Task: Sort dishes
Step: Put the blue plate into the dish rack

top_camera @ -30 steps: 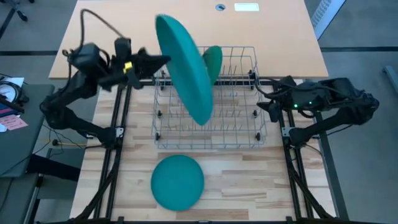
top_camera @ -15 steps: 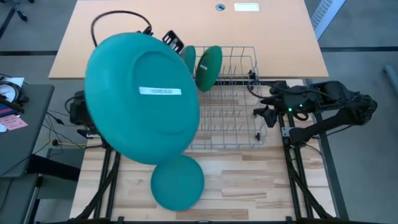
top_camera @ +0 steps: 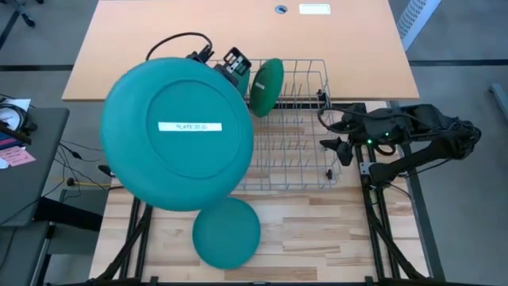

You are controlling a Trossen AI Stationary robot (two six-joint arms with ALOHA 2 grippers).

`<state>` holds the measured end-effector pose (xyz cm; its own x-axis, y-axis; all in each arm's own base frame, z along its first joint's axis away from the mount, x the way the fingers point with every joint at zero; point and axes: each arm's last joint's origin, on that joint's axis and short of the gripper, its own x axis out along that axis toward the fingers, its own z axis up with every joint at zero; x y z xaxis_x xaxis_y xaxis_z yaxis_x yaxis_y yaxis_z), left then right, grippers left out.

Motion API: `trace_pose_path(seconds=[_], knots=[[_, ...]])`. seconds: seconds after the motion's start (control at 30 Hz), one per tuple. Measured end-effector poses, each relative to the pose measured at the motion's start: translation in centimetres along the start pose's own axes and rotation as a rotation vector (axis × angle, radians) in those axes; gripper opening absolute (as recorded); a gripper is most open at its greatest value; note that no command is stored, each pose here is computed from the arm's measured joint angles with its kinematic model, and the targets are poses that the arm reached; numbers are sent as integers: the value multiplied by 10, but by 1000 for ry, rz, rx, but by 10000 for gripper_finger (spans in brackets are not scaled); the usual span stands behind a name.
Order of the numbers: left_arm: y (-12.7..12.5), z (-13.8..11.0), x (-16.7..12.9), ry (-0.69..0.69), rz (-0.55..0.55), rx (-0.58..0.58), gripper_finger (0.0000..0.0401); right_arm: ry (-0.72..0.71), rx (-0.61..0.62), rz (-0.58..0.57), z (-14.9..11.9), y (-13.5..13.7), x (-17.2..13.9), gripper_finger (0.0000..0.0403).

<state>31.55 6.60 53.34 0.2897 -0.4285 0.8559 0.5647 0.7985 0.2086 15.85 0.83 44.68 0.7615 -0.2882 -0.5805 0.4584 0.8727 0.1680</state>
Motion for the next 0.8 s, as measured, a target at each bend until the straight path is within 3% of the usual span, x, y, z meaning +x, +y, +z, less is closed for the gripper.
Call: trace_pose_path(seconds=[0.3,0.47,0.6,0.8], knots=[[-9,20,8,-81,53,66,0,0,23,-24,1,0,4,282],[-11,32,13,-134,175,56,0,4,39,-55,5,-1,12,282],[-11,48,17,-334,552,93,0,7,54,-81,8,-2,21,282],[-18,62,12,-553,1159,271,0,-11,65,-67,13,1,27,282]])
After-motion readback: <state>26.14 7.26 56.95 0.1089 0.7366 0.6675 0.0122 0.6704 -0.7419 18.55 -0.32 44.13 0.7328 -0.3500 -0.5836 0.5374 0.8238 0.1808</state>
